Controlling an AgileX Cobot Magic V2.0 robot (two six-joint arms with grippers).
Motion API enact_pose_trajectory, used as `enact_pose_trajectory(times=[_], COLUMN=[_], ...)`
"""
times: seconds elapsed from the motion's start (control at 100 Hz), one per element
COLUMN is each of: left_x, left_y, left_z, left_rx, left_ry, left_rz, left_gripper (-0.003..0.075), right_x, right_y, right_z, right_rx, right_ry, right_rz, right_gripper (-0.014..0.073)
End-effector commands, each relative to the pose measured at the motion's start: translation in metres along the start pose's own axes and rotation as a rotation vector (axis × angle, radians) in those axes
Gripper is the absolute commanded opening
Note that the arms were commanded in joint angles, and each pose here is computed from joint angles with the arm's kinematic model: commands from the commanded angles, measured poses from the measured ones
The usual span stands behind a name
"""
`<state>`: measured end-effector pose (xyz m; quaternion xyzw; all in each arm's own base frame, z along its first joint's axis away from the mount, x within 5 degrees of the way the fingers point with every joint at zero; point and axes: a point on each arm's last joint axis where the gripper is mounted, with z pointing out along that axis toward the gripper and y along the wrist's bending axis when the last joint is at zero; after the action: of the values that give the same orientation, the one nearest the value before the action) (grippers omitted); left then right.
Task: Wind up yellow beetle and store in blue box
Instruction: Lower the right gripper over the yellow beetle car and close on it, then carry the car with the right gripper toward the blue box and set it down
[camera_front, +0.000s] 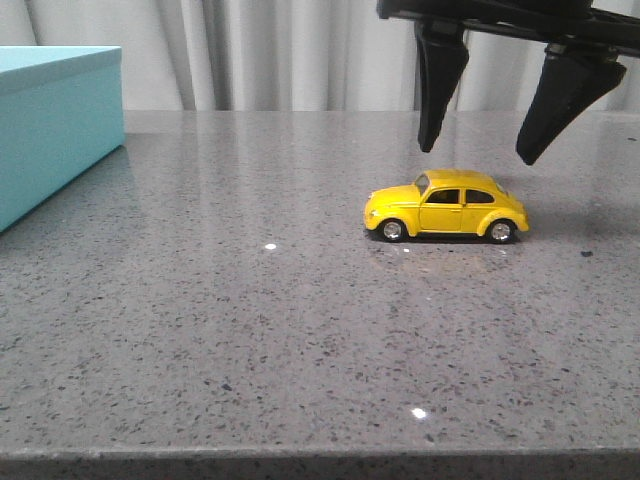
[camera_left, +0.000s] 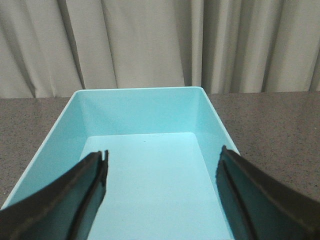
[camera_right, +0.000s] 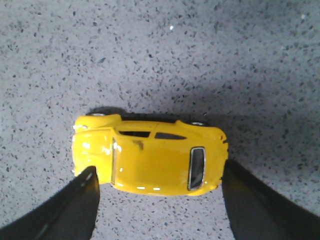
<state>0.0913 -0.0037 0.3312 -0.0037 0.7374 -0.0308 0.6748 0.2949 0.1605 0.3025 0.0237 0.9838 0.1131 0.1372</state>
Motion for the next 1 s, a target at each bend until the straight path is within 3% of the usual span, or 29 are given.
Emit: enact_pose_trajectory(times=[0.0, 0.52, 0.99], left_x=[-0.018, -0.018, -0.018], left_y=[-0.001, -0.003, -0.003], left_z=[-0.001, -0.001, -0.001], left_rx=[0.004, 0.023, 0.023], left_ry=[-0.102, -0.101, -0.101], left_rz=[-0.003, -0.002, -0.002], left_gripper=[0.0458, 0.0456, 0.0456], right_x=[-0.006, -0.008, -0.011], right_y=[0.004, 0.003, -0.023], right_z=[-0.02, 0.002, -0.001], right_rx=[-0.035, 0.01, 0.194], right_ry=[-0.079, -0.017, 0.008], right_rz=[0.005, 0.019, -0.003], right_gripper=[0.0519, 0.0517, 0.0517])
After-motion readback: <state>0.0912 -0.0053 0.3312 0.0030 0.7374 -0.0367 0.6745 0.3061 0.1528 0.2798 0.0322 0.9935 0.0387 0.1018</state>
